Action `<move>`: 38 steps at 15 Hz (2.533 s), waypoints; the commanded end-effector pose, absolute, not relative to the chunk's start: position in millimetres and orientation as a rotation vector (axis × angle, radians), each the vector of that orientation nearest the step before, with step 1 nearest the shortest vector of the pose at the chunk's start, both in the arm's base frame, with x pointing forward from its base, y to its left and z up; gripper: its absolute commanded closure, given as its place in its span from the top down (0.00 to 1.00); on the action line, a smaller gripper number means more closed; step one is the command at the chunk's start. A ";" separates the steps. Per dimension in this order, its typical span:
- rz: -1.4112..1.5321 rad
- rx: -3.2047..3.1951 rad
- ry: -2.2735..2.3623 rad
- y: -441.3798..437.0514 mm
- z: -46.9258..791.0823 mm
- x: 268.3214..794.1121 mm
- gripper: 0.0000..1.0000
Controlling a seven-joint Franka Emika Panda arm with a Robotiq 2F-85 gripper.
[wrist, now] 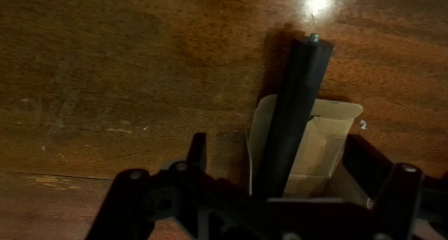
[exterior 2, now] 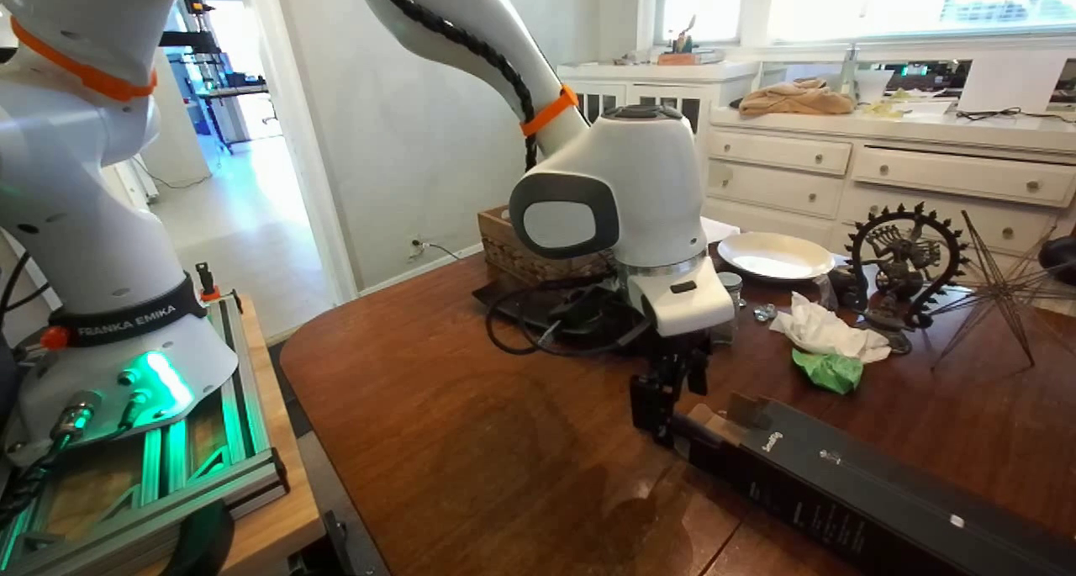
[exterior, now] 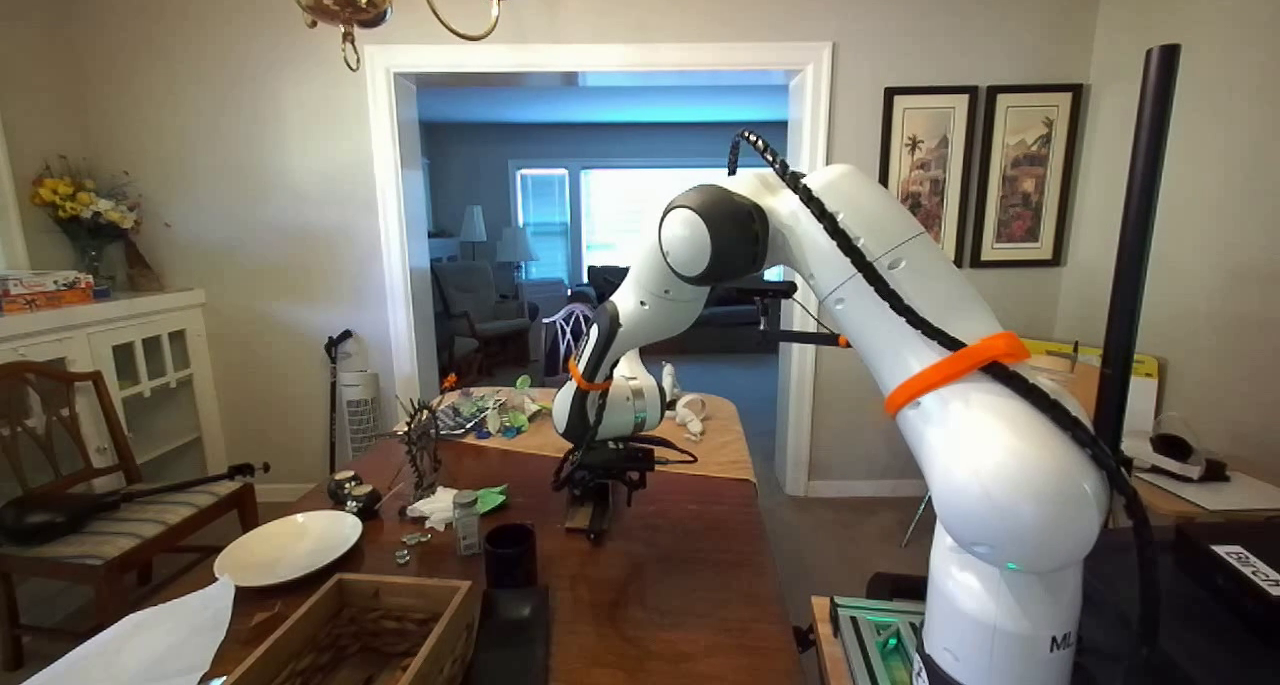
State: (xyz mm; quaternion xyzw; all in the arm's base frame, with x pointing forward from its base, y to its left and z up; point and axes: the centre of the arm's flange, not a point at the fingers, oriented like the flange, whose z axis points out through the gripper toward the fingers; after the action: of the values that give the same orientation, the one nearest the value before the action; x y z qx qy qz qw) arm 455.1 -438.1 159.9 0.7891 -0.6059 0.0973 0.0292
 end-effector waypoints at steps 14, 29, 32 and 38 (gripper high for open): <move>0.375 2.488 -1.867 -440.1 139.1 448.8 0.99; 0.385 2.482 -1.858 -436.5 132.5 451.9 0.19; 0.387 2.478 -1.859 -435.9 132.3 453.6 0.07; 0.390 2.460 -1.865 -437.4 133.8 452.3 0.07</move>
State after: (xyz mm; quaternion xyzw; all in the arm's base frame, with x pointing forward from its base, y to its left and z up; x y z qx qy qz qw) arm 454.1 -436.0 140.6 0.7942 -0.5963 0.1163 0.0106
